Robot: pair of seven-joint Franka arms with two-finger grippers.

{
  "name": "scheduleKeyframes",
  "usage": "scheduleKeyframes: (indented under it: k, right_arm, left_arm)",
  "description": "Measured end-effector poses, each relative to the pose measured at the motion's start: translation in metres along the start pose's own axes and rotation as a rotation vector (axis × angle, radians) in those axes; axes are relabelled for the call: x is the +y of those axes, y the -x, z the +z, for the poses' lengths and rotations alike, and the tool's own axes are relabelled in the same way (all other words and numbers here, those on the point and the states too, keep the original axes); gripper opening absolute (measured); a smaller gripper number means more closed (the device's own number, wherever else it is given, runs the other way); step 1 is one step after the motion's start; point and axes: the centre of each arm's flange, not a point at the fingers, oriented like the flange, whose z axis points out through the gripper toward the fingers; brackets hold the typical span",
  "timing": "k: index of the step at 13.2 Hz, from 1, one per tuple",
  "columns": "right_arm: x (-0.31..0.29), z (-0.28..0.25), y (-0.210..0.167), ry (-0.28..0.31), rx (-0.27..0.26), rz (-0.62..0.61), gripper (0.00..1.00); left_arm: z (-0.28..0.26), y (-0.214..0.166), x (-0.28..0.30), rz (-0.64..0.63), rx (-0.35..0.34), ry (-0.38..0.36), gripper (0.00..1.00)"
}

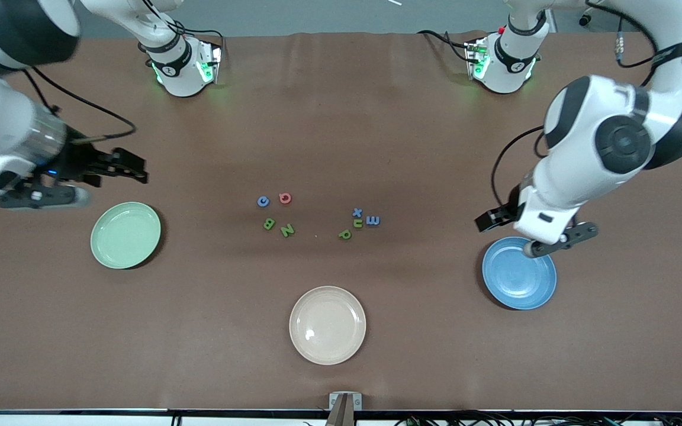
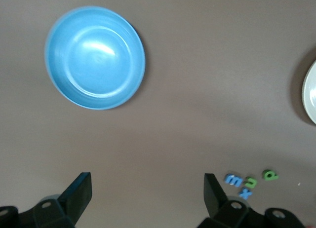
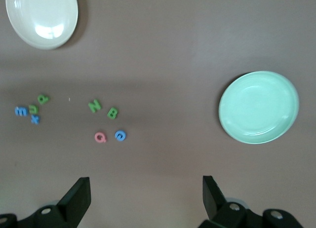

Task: Sort upper and lower case letters into plates
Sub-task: 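Move the left gripper and the right gripper toward the scattered letters, then grasp the blue m with the left gripper while the right gripper grasps green N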

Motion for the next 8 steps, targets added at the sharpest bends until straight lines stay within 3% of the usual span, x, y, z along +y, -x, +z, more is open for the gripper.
scheduleKeyframes:
  k: [2,4,8]
  right_arm:
    - [-0.036,0.044,-0.011,0.056,-0.053,-0.059,1.0]
    - [-0.082,0.087,-0.021,0.092,-0.065,-0.131,1.0]
    - [-0.152,0.173,-0.032,0.078,0.024,-0.233,1.0]
  left_arm:
    - [0.034,0.011,0.027,-0.06,-0.024,-0.007,1.0]
    - [0.066,0.028,0.06,-0.15,-0.033,-0.001,1.0]
    - [0.127,0.059,0.104,-0.318,-0.044,-0.012,1.0]
